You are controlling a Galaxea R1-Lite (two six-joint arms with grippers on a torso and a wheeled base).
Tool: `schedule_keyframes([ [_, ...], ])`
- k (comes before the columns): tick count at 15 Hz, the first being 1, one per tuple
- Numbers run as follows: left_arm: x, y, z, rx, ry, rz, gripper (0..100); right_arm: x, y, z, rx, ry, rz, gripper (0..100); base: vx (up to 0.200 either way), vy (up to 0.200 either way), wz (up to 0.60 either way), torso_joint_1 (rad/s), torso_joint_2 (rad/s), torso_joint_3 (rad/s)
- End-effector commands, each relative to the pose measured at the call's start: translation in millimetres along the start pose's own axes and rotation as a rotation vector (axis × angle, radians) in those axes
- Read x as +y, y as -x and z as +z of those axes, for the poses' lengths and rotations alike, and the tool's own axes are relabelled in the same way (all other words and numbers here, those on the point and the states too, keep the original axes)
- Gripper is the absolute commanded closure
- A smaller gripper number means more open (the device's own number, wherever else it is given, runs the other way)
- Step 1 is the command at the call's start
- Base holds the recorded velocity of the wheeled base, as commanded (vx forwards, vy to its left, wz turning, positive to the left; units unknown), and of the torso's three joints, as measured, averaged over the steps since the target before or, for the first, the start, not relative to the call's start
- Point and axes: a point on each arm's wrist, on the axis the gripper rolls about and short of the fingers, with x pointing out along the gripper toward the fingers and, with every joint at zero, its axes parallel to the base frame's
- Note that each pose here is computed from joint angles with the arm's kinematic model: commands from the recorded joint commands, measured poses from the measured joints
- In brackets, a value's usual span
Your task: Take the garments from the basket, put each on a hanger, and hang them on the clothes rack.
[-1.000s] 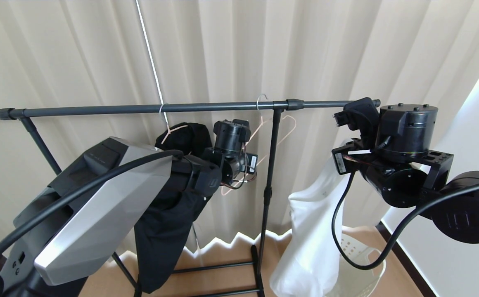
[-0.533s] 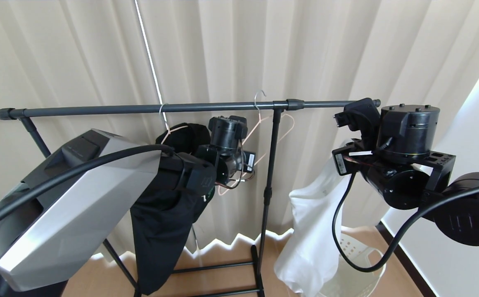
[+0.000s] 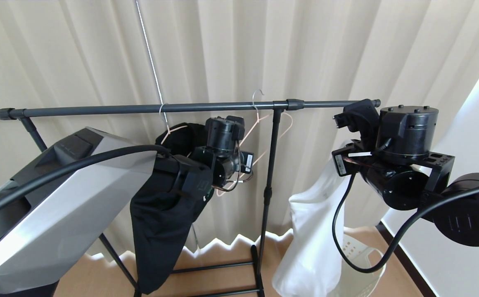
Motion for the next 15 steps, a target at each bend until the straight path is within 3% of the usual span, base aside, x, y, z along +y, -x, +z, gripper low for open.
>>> schedule_keyframes([
  [1, 1.6, 6, 1, -0.009, 0.001, 0.001, 100, 0.7, 0, -0.5, 0.001, 0.002, 0.001, 100, 0.0, 0.0, 0.0, 0.0, 0.0, 0.0],
  [13, 24.0, 58, -17, -0.051, -0.039, 0.015, 100, 1.5, -1, -1.6, 0.004, 0.003, 0.004, 100, 0.0, 0.0, 0.0, 0.0, 0.0, 0.0],
  [15, 28.9, 68, -23, -0.031, -0.047, 0.02, 100, 1.5, -1, -1.6, 0.004, 0.003, 0.004, 100, 0.0, 0.0, 0.0, 0.0, 0.0, 0.0],
])
